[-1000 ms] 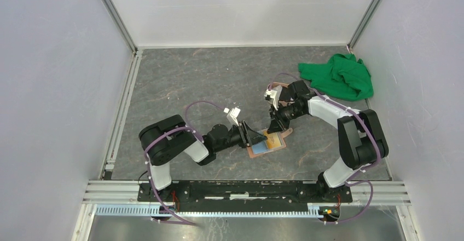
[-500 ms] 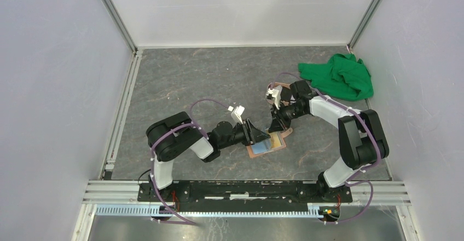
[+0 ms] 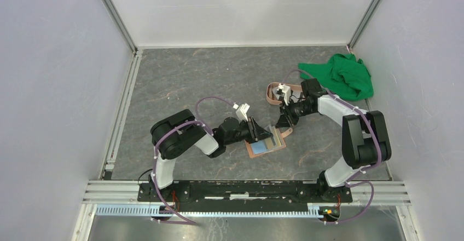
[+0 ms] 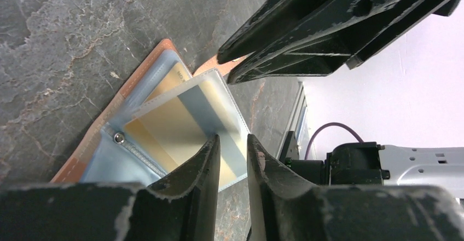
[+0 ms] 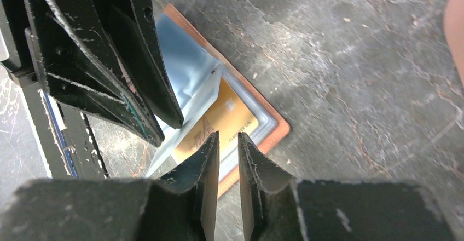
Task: Put the credit cards into the card holder
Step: Turn over the card slot in the card holder, then pick up the credit card from the storage box, then insert the credit card into the card holder.
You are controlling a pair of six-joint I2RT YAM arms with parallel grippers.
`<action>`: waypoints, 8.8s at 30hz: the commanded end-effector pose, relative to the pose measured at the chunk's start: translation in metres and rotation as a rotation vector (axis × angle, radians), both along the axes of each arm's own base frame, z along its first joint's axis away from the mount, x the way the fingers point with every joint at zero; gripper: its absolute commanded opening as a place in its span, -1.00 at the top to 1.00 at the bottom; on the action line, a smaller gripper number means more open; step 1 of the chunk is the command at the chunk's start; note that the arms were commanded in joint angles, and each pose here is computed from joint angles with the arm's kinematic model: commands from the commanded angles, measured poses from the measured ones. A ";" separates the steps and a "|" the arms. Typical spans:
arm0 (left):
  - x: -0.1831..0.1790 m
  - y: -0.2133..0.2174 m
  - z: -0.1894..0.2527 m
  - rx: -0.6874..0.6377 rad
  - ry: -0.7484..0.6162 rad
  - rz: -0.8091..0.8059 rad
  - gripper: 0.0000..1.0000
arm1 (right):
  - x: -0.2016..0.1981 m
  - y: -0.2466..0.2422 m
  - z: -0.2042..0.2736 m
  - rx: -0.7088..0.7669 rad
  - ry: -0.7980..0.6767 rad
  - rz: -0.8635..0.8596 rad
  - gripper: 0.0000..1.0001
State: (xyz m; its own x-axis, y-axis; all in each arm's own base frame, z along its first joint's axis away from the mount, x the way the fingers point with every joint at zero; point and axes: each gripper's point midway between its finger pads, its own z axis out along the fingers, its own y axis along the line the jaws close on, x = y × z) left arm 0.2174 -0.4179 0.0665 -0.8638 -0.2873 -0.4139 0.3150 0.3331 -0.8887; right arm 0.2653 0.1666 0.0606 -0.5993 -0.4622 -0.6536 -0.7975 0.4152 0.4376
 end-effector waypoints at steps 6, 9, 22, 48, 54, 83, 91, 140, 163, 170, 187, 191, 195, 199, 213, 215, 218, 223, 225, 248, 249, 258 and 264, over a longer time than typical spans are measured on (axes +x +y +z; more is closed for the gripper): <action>0.004 -0.009 -0.014 0.062 0.042 -0.027 0.50 | -0.008 0.005 0.033 0.152 -0.075 0.061 0.52; 0.006 -0.009 -0.024 0.117 0.061 -0.018 0.63 | -0.014 0.008 0.033 0.181 -0.053 0.084 0.52; 0.015 -0.004 0.025 0.100 -0.081 0.003 0.60 | -0.023 0.007 -0.026 0.013 0.116 0.077 0.58; 0.007 0.022 -0.040 0.347 0.055 0.047 0.93 | -0.019 0.005 -0.022 0.002 0.066 0.089 0.58; 0.006 0.015 -0.049 0.365 0.064 0.018 0.95 | -0.020 0.005 -0.022 0.004 0.074 0.092 0.58; 0.084 0.089 0.116 0.480 -0.532 0.318 -0.96 | 0.022 -0.040 0.073 0.196 -0.277 -0.058 -0.24; 0.131 0.057 0.132 0.364 -0.365 0.196 -0.90 | 0.043 -0.074 0.060 0.033 -0.366 -0.252 -0.20; 0.223 -0.031 0.022 0.861 -0.197 0.219 0.93 | 0.048 -0.086 0.061 0.026 -0.346 -0.319 -0.20; 0.153 0.022 0.181 0.581 -0.578 0.172 0.96 | 0.033 -0.067 0.072 0.156 -0.346 -0.222 -0.19; 0.041 0.063 0.195 0.191 -0.661 0.028 0.97 | 0.023 -0.055 0.078 0.239 -0.352 -0.163 -0.19; -0.067 0.115 0.120 -0.344 -0.246 -0.029 0.97 | 0.011 -0.043 0.039 0.274 -0.162 -0.154 -0.13; -0.060 0.091 0.113 -0.406 -0.141 -0.097 0.96 | 0.005 -0.038 0.025 0.268 -0.077 -0.120 -0.11; -0.048 0.072 0.084 -0.357 -0.077 -0.095 0.96 | -0.001 -0.030 0.015 0.230 -0.053 -0.082 -0.09; -0.040 0.064 0.053 -0.312 0.009 -0.075 0.96 | -0.001 -0.028 0.003 0.174 -0.026 -0.073 -0.06; -0.032 0.052 0.020 -0.279 0.119 -0.053 0.96 | -0.009 -0.016 -0.023 0.044 0.031 -0.004 0.00; -0.029 0.051 0.019 -0.284 0.129 -0.046 0.96 | -0.008 -0.018 -0.027 0.021 0.033 -0.010 0.03; -0.028 0.049 0.025 -0.300 0.130 -0.049 0.96 | -0.006 -0.022 -0.031 -0.013 0.031 -0.022 0.09; -0.034 0.057 0.042 -0.326 0.115 -0.043 0.96 | -0.005 -0.025 -0.036 -0.046 0.033 -0.031 0.15; -0.037 0.063 0.051 -0.338 0.105 -0.036 0.96 | -0.005 -0.025 -0.036 -0.051 0.032 -0.029 0.17; -0.010 0.033 0.029 -0.342 0.172 -0.025 0.96 | -0.003 -0.025 -0.040 -0.088 0.037 -0.023 0.22; -0.011 0.034 0.024 -0.332 0.176 -0.022 0.96 | -0.004 -0.025 -0.041 -0.090 0.041 -0.024 0.21; -0.018 0.043 -0.001 -0.282 0.209 -0.007 0.96 | -0.004 -0.025 -0.043 -0.098 0.045 -0.023 0.22; -0.017 0.044 -0.002 -0.276 0.215 0.002 0.96 | -0.003 -0.025 -0.042 -0.099 0.045 -0.025 0.22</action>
State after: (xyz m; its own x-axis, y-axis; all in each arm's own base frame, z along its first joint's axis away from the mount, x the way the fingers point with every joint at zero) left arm 0.1953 -0.3719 0.0268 -0.9403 -0.3286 -0.0886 0.0187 0.2102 -0.9775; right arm 0.2561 0.1518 0.0334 -0.6416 -0.4572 -0.6159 -0.7655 0.4324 0.4764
